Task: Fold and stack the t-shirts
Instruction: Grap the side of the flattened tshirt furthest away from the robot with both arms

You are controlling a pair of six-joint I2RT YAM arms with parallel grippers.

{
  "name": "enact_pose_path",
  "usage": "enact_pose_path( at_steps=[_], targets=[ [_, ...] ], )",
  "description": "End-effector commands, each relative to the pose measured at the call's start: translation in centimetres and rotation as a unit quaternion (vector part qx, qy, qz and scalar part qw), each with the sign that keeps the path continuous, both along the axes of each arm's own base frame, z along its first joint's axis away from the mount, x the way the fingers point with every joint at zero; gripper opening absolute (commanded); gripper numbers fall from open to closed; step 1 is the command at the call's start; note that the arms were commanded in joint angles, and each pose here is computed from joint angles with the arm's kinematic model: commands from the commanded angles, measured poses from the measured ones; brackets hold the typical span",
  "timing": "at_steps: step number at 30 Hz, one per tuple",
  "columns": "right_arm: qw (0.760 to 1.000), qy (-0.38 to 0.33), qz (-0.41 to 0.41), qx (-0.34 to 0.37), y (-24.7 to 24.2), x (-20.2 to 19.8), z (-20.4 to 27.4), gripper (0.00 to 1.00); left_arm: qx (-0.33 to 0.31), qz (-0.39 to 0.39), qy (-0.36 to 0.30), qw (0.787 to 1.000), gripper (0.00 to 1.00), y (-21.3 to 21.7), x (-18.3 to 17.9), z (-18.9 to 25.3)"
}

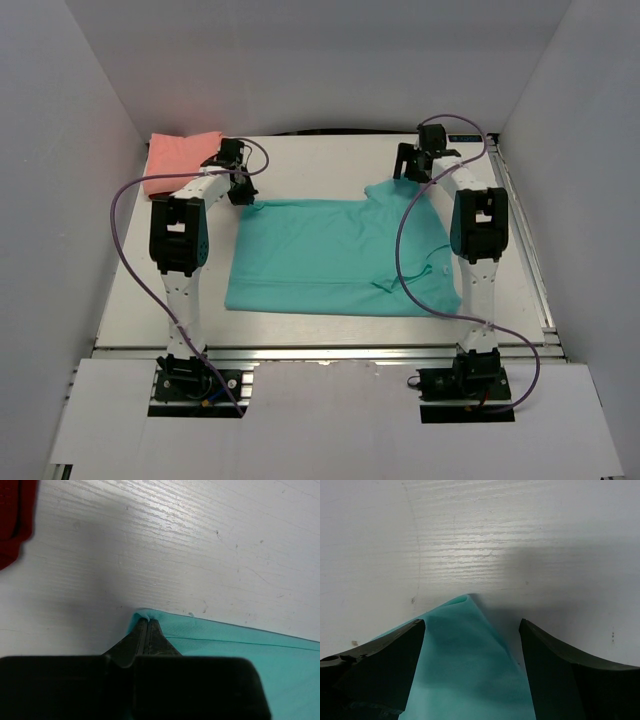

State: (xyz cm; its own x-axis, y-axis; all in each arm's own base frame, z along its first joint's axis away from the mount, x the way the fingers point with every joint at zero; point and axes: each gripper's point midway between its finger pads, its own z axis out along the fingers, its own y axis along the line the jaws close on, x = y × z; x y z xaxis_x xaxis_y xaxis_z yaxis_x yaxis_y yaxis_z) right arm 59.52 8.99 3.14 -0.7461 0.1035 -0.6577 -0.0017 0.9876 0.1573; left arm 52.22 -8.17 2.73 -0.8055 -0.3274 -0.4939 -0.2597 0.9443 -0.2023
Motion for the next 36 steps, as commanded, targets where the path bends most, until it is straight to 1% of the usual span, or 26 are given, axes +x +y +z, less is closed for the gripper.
enact_pose_path(
  at_steps=[1,6,8,13,15,18,19,22,23,25,26,27,36],
  targets=[
    [1.000,-0.018,0.003,0.003,0.0,1.2,0.6,0.82,-0.002,-0.008,-0.035,0.999,0.00,-0.3,0.7,2.9],
    [1.000,-0.018,0.005,0.005,0.2,1.5,0.4,0.75,-0.001,-0.008,-0.034,0.999,0.00,-0.3,0.6,2.9],
    [1.000,-0.020,0.007,0.004,0.2,1.7,0.5,0.70,-0.001,-0.008,-0.034,0.999,0.00,-0.3,0.6,2.9],
    [1.000,-0.020,0.010,0.003,0.3,2.1,0.5,0.66,-0.002,-0.008,-0.035,0.999,0.00,-0.3,0.6,2.9],
    [1.000,-0.021,0.011,0.004,0.2,2.2,0.6,0.61,0.000,-0.008,-0.035,0.999,0.00,-0.2,0.6,2.9],
    [1.000,-0.022,0.014,0.003,0.3,2.2,0.5,0.56,0.001,-0.007,-0.035,0.999,0.00,-0.2,0.6,2.9],
    [1.000,-0.022,0.013,0.003,0.2,2.2,0.5,0.49,0.002,-0.006,-0.035,0.999,0.00,-0.2,0.6,2.9],
    [1.000,-0.021,0.015,0.002,0.3,2.1,0.6,0.44,0.002,-0.006,-0.034,0.999,0.00,-0.2,0.6,2.9],
    [1.000,-0.020,0.015,0.002,0.3,2.1,0.5,0.36,0.001,-0.007,-0.034,0.999,0.00,-0.2,0.6,2.9],
    [1.000,-0.021,0.016,0.001,0.3,2.1,0.5,0.26,0.002,-0.006,-0.034,0.999,0.00,-0.2,0.6,2.9],
    [1.000,-0.021,0.015,0.002,0.3,2.1,0.5,0.10,0.002,-0.006,-0.033,0.999,0.00,-0.2,0.5,2.8],
    [1.000,-0.020,0.015,0.001,0.2,2.0,0.5,0.00,0.003,-0.006,-0.033,0.999,0.00,-0.1,0.5,2.8],
    [0.999,-0.035,0.010,0.004,0.2,2.1,1.9,0.00,0.009,-0.002,-0.038,0.999,0.00,0.1,0.6,3.2]
  ],
)
